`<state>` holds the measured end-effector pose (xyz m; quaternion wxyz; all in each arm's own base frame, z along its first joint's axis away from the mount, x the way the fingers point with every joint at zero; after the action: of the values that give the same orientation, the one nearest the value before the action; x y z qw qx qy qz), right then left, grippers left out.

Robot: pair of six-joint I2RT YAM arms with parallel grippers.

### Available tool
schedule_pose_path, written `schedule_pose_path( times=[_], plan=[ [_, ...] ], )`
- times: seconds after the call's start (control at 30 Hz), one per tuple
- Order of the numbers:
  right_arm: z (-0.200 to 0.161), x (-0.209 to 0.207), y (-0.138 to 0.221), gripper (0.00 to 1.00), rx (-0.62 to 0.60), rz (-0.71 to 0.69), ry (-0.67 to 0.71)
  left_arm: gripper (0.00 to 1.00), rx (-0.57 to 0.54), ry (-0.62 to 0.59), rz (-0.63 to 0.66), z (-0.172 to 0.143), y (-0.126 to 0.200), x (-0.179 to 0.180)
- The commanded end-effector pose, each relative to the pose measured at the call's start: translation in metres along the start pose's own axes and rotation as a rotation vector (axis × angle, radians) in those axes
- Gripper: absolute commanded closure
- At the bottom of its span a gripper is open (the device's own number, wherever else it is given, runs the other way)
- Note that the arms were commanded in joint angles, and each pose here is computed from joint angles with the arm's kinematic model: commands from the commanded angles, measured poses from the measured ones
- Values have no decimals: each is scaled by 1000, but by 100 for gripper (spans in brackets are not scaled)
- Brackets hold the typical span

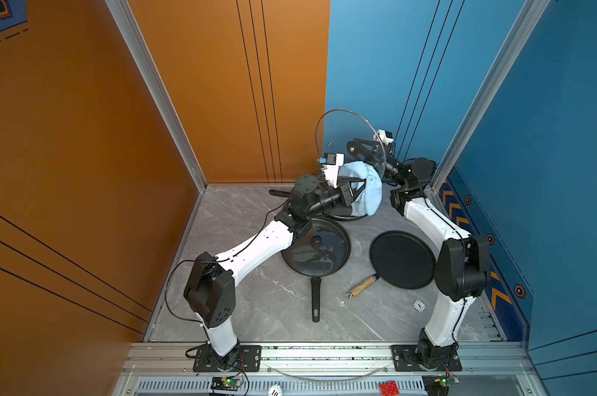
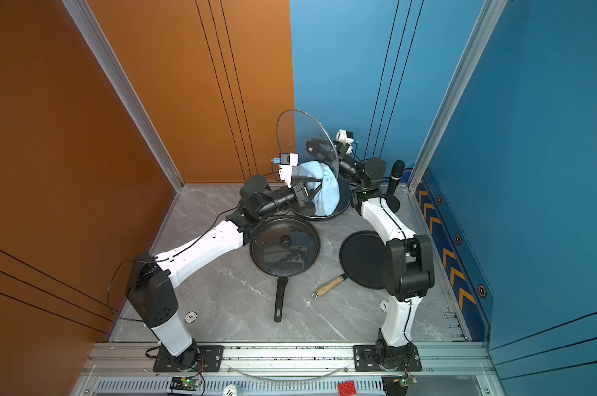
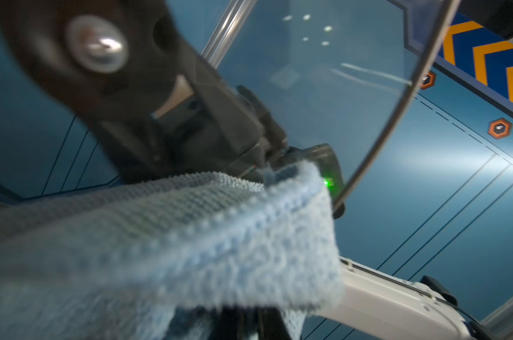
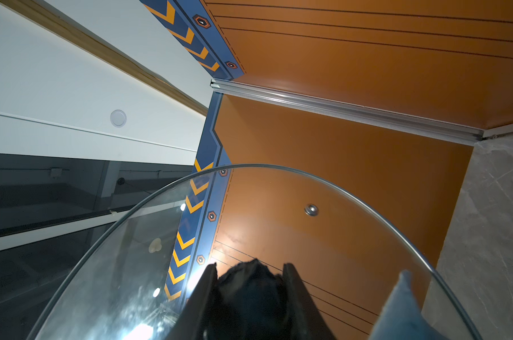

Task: Wipe the pot lid with a cloth
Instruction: Wipe the pot lid.

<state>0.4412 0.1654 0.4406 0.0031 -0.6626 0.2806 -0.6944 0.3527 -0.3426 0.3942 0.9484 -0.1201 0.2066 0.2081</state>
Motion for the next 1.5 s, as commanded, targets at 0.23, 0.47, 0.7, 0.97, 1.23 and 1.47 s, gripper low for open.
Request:
schedule_pose_path(
  times=[0.23, 0.47, 0.7, 0.97, 1.23, 1.47],
  plan=[
    [-48, 61, 13, 95, 45, 132, 174, 100, -116, 5, 323, 32, 62, 73],
    [-48, 45, 15, 95, -4, -4, 200, 100, -117, -159, 342, 69, 77, 49],
    [-45, 35, 11, 95, -17, -73, 219, 100, -166, -349, 60, 103, 53, -57],
    [-52, 32, -5, 95, 43, -57, 206, 100, -242, -397, -19, 116, 28, -76],
    [-74, 50, 0, 95, 74, -36, 243, 100, -208, -198, 377, 64, 42, 49],
    [-79, 56, 9, 95, 68, -49, 265, 100, -212, -114, 598, 41, 78, 97]
  ],
)
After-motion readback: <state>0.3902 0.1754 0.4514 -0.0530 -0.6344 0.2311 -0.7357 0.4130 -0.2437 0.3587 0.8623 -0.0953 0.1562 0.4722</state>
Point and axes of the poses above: each gripper's point midway between its finger pads, its own y axis back along the fingers, its own x axis along the line the jaws close on, z = x × y, the point moved 6 cm from there along y, back along the fingers, and after that the axes turned 12 degrees about -y, right-handed, at the moved point
